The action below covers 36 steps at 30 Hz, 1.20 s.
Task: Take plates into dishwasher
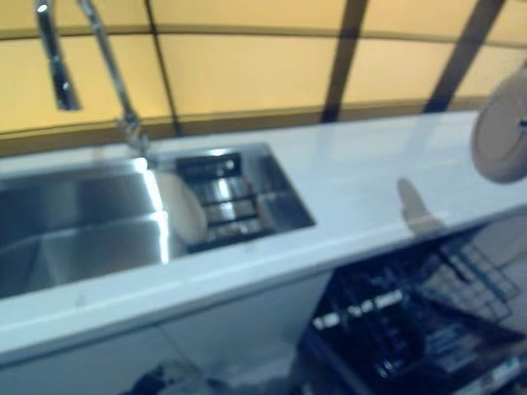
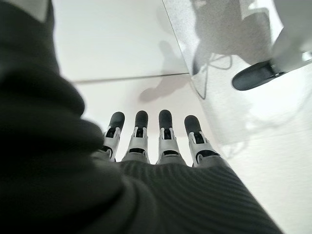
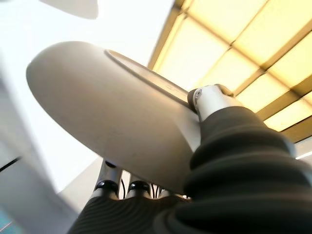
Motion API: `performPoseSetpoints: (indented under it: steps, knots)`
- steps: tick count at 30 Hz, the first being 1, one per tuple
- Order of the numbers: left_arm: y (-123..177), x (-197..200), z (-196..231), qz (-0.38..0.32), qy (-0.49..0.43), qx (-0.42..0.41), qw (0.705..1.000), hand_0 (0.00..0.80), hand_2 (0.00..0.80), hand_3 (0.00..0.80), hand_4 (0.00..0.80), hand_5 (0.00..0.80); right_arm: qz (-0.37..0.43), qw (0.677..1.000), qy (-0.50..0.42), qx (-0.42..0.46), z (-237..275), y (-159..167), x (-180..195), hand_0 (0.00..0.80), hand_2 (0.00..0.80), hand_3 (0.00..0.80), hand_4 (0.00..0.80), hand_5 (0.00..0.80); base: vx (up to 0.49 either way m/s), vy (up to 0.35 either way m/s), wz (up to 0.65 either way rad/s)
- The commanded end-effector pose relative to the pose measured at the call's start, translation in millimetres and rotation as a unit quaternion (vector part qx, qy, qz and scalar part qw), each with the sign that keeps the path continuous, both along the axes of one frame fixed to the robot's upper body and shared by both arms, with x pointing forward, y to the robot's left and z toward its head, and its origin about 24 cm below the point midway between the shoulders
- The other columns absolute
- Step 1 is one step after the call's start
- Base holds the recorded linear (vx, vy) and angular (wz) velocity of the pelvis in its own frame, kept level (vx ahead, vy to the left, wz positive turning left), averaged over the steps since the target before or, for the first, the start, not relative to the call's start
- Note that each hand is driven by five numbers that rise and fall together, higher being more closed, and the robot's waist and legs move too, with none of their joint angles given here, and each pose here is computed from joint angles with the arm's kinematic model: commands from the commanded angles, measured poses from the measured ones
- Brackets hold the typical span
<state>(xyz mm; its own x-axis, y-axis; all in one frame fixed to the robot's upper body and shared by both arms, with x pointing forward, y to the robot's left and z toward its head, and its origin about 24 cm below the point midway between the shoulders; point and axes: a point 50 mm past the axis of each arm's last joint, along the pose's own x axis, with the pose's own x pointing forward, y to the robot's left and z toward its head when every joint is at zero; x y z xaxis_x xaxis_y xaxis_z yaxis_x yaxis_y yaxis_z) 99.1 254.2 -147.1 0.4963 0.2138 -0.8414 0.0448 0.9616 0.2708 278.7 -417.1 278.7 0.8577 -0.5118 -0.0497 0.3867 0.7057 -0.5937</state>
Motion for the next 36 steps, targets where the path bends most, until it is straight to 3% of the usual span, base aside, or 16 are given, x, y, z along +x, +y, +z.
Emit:
performPoseSetpoints:
  steps: [1, 8, 22, 36]
  knots:
    - [18.7, 27.3, 14.2, -0.033, -0.038, 0.032, 0.998, 0.0, 0.0, 0.0, 0.0, 0.0, 0.028, 0.997, -0.054, -0.053, 37.3, 2.0, -12.6, 0.8, 0.8, 0.8, 0.8, 0.8, -0.021, 0.001, -0.27]
    - [20.4, 31.0, 16.1, -0.045, -0.037, 0.031, 0.998, 0.0, 0.0, 0.0, 0.0, 0.0, 0.051, 0.997, -0.006, -0.055, 11.5, -9.8, -27.9, 0.8, 0.8, 0.8, 0.8, 0.8, -0.012, -0.007, -0.2]
    - [18.6, 38.6, 18.4, -0.049, -0.042, 0.028, 0.998, 0.0, 0.0, 0.0, 0.0, 0.0, 0.14, 0.972, 0.108, -0.152, -29.5, 5.8, -28.3, 0.8, 0.8, 0.8, 0.8, 0.8, -0.005, -0.039, -0.15]
    - [11.7, 57.6, 25.0, -0.063, -0.073, 0.02, 0.995, 0.0, 0.0, 0.0, 0.0, 0.0, 0.14, 0.959, 0.143, -0.199, -48.0, 13.0, -11.4, 0.8, 0.8, 0.8, 0.8, 0.8, -0.034, -0.023, 0.01]
